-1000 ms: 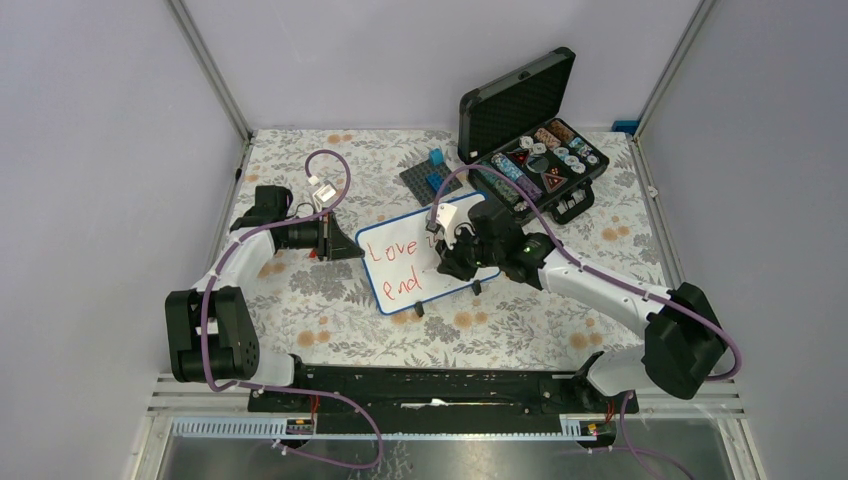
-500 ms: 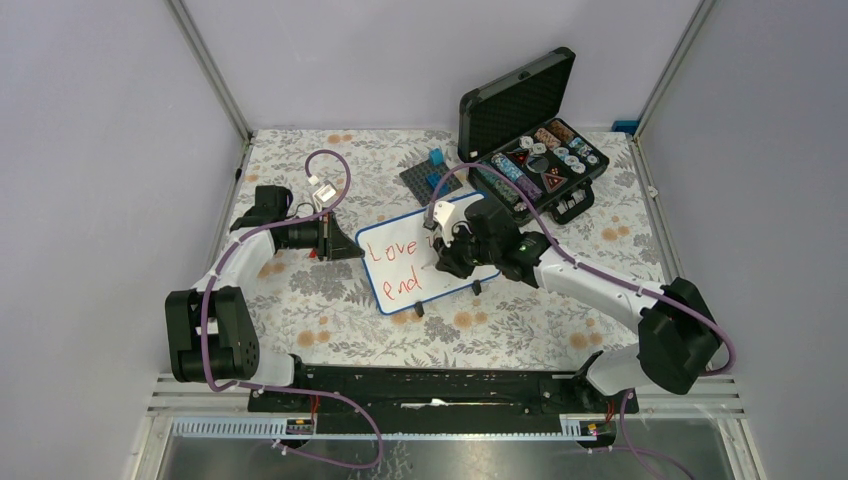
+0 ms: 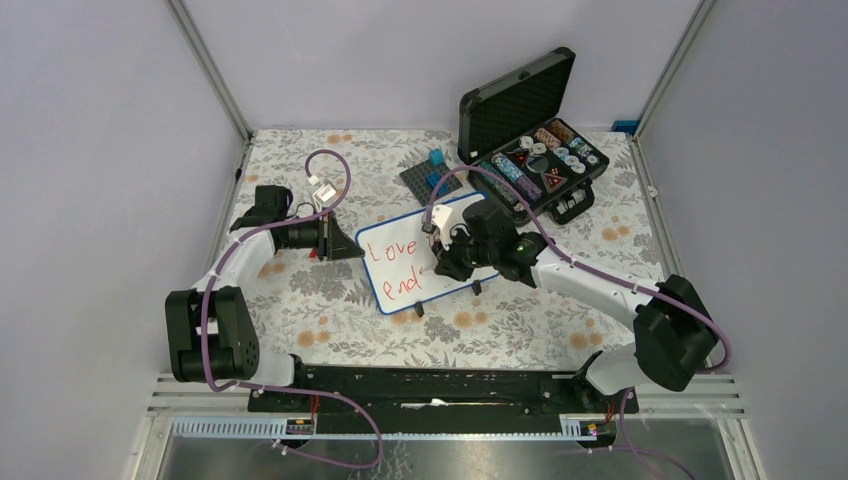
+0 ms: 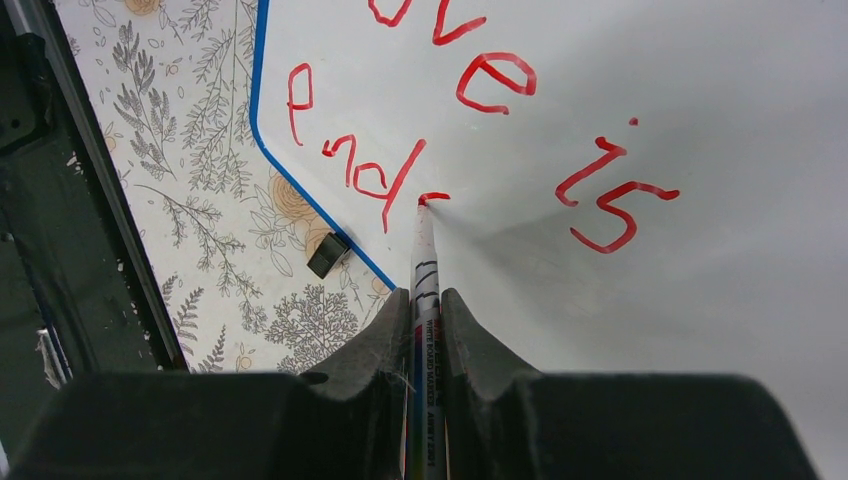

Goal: Write a sentence on the whiteboard

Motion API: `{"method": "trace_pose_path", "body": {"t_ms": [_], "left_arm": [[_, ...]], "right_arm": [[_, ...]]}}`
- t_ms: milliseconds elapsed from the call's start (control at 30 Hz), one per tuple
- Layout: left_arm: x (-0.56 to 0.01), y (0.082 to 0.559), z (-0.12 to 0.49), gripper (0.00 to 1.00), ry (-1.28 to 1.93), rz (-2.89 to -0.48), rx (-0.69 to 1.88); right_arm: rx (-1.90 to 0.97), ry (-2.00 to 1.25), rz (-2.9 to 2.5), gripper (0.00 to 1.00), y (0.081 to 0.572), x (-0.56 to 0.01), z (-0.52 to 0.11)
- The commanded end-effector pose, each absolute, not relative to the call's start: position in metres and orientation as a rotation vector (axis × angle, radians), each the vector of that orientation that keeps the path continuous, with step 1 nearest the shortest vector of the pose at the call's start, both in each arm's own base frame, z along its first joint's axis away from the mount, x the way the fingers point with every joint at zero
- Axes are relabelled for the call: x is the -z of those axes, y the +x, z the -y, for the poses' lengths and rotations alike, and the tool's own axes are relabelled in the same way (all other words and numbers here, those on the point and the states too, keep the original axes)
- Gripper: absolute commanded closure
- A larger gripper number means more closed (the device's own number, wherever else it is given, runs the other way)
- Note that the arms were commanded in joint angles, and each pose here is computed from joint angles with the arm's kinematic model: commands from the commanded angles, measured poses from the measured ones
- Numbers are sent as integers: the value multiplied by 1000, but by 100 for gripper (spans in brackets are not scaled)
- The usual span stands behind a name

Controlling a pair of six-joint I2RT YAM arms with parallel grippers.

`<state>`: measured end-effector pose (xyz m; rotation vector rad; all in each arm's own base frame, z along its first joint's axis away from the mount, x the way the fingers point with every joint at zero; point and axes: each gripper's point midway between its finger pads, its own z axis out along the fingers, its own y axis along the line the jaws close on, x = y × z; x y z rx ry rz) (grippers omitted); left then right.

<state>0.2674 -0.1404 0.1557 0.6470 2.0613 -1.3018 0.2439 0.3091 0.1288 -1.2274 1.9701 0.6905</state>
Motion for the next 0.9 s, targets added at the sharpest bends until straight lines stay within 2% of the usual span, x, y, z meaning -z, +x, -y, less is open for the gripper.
{"method": "trace_pose_path", "body": {"t_ms": [0, 300, 667, 867], "left_arm": [[-161, 272, 143, 100, 718, -2025, 1252], [-161, 272, 144, 100, 720, -2026, 1253], [-163, 272, 144, 100, 721, -2022, 1248], [-164, 271, 145, 100, 726, -2019, 1249]], "right_arm": [[-658, -1273, -1972, 100, 241, -118, -303], [-652, -1310, -1986, 100, 231, -110, -295], [-631, -1272, -1925, 100, 236, -151, -292], [-619, -1275, -1930, 100, 238, -147, -290]]}}
